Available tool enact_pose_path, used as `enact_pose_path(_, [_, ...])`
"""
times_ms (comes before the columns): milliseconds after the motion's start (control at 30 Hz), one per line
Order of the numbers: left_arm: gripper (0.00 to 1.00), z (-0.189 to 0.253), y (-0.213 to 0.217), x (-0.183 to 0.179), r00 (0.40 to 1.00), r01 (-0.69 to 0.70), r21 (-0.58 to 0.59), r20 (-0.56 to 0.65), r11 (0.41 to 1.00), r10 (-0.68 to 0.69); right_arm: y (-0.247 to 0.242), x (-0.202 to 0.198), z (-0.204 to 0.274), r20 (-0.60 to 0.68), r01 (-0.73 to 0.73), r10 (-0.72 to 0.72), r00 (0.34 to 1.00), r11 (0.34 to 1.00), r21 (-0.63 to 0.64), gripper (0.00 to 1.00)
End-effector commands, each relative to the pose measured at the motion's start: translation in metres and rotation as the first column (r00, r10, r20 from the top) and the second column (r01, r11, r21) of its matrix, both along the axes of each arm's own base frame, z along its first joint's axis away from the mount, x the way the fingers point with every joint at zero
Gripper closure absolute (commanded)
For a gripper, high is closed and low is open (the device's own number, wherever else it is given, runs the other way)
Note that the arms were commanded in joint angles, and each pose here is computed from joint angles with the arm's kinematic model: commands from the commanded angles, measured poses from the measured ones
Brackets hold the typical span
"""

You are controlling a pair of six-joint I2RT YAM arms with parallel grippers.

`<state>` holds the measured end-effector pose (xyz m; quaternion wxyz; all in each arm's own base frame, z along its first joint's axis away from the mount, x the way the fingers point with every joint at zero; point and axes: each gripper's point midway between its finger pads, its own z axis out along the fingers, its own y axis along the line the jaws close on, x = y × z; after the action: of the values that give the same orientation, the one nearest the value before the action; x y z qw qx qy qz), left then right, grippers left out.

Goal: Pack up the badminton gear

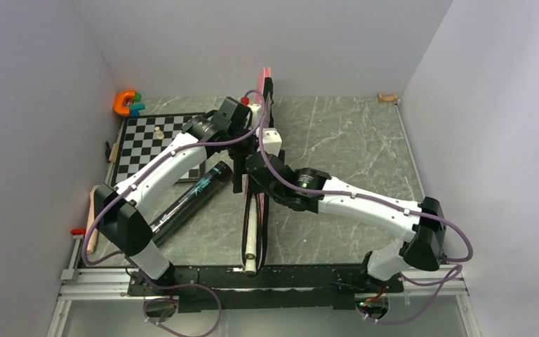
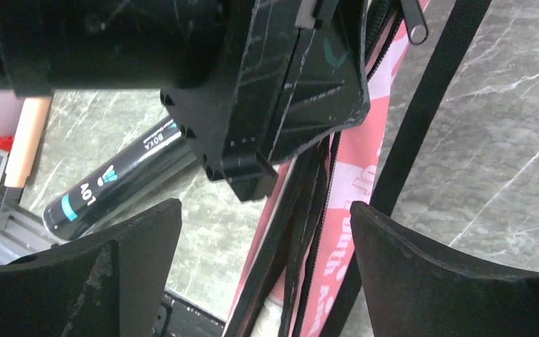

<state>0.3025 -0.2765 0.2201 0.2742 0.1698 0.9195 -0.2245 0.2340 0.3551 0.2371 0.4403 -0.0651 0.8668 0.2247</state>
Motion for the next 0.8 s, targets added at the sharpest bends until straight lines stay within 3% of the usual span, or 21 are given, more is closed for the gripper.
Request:
enact_pose_path(0, [1.0, 0.029, -0.011, 0.014, 0.997, -0.033, -0.096, 0.069, 0.995, 0.04, 0.013, 0.011, 0.01, 0.034, 0.002, -0.002, 0.999, 1.0, -0.013, 0.08])
enact_pose_path(167, [1.0, 0.036, -0.009, 0.013, 0.996, -0.04, -0.128, 0.075, 0.991, 0.05, 0.017, 0.014, -0.012, 0.016, 0.003, -0.002, 1.0, 0.997, -0.083, 0.17])
enact_pose_path(600, [1.0, 0.052, -0.001, 0.007, 0.996, -0.031, -0.201, 0.073, 0.979, 0.047, 0.007, 0.01, -0.036, -0.006, 0.014, -0.016, 1.0, 0.982, -0.186, 0.49])
enact_pose_path(633, [1.0, 0.053, -0.001, 0.006, 0.996, -0.027, -0.208, 0.074, 0.978, 0.043, 0.006, 0.01, -0.037, -0.008, 0.015, -0.017, 1.0, 0.982, -0.187, 0.54])
enact_pose_path(700, [1.0, 0.055, -0.002, 0.004, 0.997, -0.002, -0.223, 0.079, 0.975, 0.02, 0.004, 0.01, -0.036, -0.003, 0.018, -0.019, 1.0, 0.981, -0.194, 0.75])
enact_pose_path(767, [0.93, 0.058, -0.002, 0.003, 0.996, 0.022, -0.238, 0.084, 0.971, -0.002, -0.004, 0.01, -0.033, 0.011, 0.033, -0.032, 0.999, 0.976, -0.217, 0.96])
